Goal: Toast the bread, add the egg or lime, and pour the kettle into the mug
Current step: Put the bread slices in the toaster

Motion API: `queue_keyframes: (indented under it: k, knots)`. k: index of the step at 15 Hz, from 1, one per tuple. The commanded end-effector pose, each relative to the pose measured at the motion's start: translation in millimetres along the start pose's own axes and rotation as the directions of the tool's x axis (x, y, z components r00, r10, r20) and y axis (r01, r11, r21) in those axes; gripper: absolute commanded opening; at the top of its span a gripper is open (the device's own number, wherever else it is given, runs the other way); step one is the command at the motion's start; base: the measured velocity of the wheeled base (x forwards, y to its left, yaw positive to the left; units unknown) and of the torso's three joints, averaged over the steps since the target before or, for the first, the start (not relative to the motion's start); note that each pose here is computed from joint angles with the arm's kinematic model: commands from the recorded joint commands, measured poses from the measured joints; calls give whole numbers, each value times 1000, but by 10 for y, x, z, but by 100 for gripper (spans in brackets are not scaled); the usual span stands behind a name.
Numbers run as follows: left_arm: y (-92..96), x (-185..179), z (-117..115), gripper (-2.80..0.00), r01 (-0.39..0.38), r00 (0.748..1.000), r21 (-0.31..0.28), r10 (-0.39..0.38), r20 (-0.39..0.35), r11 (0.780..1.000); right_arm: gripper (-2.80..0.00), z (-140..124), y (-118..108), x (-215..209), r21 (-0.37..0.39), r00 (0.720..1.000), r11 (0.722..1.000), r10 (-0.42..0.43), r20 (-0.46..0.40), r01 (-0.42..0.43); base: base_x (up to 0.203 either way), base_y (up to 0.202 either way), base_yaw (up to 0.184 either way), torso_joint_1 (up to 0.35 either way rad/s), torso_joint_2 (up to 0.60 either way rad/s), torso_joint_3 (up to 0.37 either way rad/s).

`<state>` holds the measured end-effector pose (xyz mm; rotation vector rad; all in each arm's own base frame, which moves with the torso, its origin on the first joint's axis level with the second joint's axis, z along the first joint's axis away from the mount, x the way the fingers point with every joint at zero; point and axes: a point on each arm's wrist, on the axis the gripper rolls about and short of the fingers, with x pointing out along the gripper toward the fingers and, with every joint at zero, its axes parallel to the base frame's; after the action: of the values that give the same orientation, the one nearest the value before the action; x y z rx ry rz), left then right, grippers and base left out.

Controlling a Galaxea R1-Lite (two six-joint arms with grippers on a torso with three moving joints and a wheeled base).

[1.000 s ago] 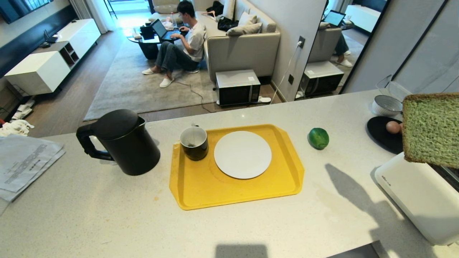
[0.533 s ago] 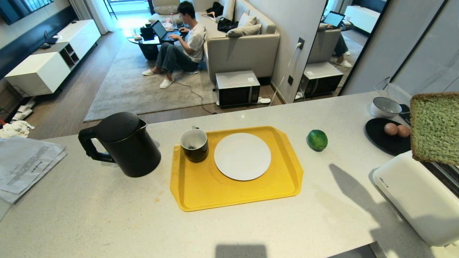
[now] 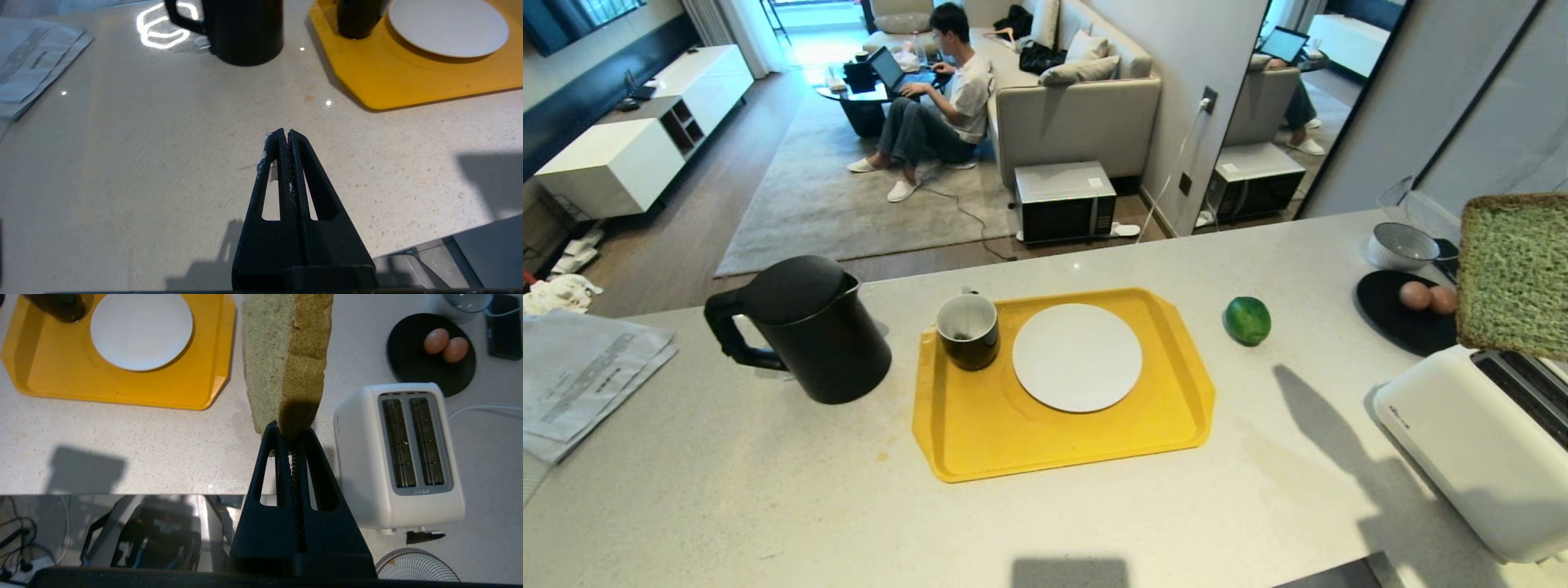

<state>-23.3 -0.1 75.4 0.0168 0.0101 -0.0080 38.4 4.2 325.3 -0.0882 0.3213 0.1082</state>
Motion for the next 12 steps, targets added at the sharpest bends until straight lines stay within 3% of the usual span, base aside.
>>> queue_keyframes:
  k: [1,6,12]
  knots:
    - [0,0,0,-280,0,1000,0,0,1,1000,-280,-7,1,6,-3,1000,1000,0,-5,0,-4,6,-115,4,1,-4]
    - [0,0,0,-280,0,1000,0,0,1,1000,-280,-39,4,51,-8,1000,1000,1,-28,-2,0,7,-150,3,3,1]
    - [0,0,0,-280,0,1000,0,0,1,1000,-280,-63,5,75,-14,999,1000,-2,-41,2,0,0,0,0,0,0]
